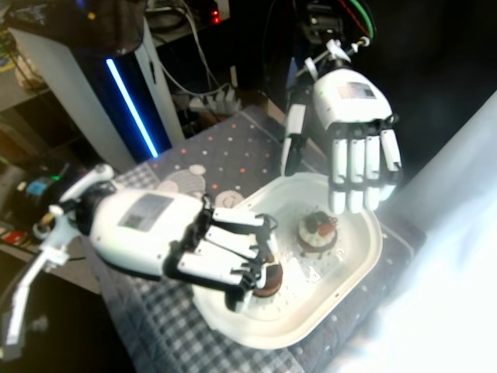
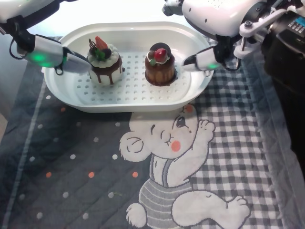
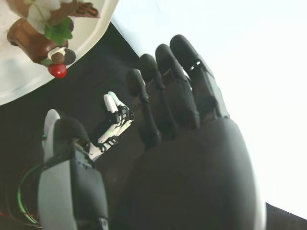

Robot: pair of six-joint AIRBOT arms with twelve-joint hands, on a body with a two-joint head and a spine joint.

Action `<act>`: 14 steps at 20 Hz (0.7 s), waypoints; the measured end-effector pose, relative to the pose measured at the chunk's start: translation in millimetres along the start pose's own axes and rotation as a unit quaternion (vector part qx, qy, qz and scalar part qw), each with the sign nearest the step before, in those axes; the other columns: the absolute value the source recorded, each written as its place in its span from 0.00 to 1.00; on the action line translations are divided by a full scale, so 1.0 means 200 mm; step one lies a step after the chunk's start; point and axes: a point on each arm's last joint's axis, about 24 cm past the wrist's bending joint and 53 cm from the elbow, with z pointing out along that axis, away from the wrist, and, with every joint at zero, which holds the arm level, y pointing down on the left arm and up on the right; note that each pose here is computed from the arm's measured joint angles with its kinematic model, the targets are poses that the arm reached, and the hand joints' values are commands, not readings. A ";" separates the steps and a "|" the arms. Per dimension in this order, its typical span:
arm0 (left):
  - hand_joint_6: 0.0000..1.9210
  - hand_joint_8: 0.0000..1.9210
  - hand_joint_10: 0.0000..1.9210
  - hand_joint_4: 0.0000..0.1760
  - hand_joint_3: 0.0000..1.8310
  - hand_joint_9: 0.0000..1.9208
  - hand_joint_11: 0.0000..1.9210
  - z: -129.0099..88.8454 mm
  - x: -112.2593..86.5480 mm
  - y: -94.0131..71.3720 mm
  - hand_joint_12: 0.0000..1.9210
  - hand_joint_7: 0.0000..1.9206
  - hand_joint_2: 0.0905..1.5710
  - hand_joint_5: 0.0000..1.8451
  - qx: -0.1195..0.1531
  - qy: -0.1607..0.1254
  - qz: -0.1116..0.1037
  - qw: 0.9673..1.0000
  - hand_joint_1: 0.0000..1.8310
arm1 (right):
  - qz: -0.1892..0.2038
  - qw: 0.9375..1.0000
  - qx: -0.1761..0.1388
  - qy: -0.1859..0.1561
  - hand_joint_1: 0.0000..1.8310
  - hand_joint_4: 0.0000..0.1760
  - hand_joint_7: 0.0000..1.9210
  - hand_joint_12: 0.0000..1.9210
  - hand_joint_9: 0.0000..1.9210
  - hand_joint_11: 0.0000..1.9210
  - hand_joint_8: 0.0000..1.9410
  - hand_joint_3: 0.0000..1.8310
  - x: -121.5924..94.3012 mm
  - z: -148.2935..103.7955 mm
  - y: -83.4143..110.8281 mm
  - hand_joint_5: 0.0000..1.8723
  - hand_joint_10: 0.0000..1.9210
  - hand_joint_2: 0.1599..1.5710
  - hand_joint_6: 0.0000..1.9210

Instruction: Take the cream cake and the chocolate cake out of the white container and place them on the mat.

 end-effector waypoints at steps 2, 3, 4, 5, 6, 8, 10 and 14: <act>0.01 0.00 0.02 0.00 0.00 0.10 0.00 0.00 0.00 0.01 0.56 0.08 0.52 0.13 -0.003 0.001 -0.004 1.000 0.46 | 0.003 1.000 0.002 0.000 0.52 0.00 0.33 0.88 0.19 0.13 0.02 0.00 0.00 0.00 -0.01 0.35 0.52 0.46 0.01; 0.01 0.00 0.02 0.00 0.00 0.10 0.00 0.00 0.00 0.01 0.56 0.08 0.52 0.13 -0.003 0.002 -0.005 1.000 0.47 | 0.003 1.000 0.002 0.000 0.51 0.00 0.33 0.86 0.18 0.11 0.01 0.00 0.00 0.00 -0.01 0.36 0.48 0.45 0.00; 0.01 0.01 0.02 0.00 0.00 0.12 0.00 0.01 0.01 0.00 0.58 0.09 0.52 0.14 -0.002 0.002 -0.006 1.000 0.46 | 0.003 1.000 0.002 0.000 0.52 0.00 0.33 0.86 0.18 0.09 0.01 0.00 0.00 0.00 -0.01 0.36 0.46 0.45 0.00; 0.01 0.01 0.03 0.00 0.00 0.14 0.00 0.01 0.02 0.00 0.62 0.11 0.52 0.15 -0.001 0.004 -0.006 1.000 0.46 | 0.004 1.000 0.003 0.000 0.52 0.00 0.33 0.86 0.19 0.09 0.01 0.00 0.00 0.00 -0.01 0.36 0.46 0.46 0.00; 0.01 0.01 0.04 0.00 0.00 0.16 0.00 0.04 0.03 0.00 0.66 0.12 0.52 0.16 -0.002 0.009 -0.006 1.000 0.45 | 0.006 1.000 0.005 -0.001 0.52 0.00 0.34 0.91 0.19 0.14 0.02 0.00 0.01 0.01 -0.02 0.35 0.58 0.46 0.00; 0.01 0.01 0.04 0.00 0.00 0.19 0.00 0.08 0.05 0.03 0.71 0.15 0.52 0.16 -0.009 0.018 -0.008 1.000 0.45 | 0.015 1.000 0.012 0.000 0.48 0.00 0.33 0.83 0.18 0.10 0.01 0.00 0.02 0.04 -0.04 0.33 0.52 0.46 0.00; 0.00 0.01 0.04 0.00 0.00 0.20 0.00 0.11 0.09 0.06 0.71 0.16 0.51 0.16 -0.018 0.031 -0.016 0.999 0.43 | 0.027 0.999 0.022 0.006 0.43 0.00 0.33 0.76 0.22 0.07 0.00 0.00 0.06 0.08 -0.07 0.33 0.37 0.46 0.00; 0.01 0.01 0.04 0.00 0.00 0.20 0.00 0.13 0.14 0.09 0.73 0.17 0.51 0.17 -0.028 0.049 -0.024 0.998 0.46 | 0.056 0.998 0.029 0.018 0.40 0.00 0.31 0.68 0.29 0.07 0.00 0.00 0.12 0.12 -0.06 0.28 0.09 0.48 0.00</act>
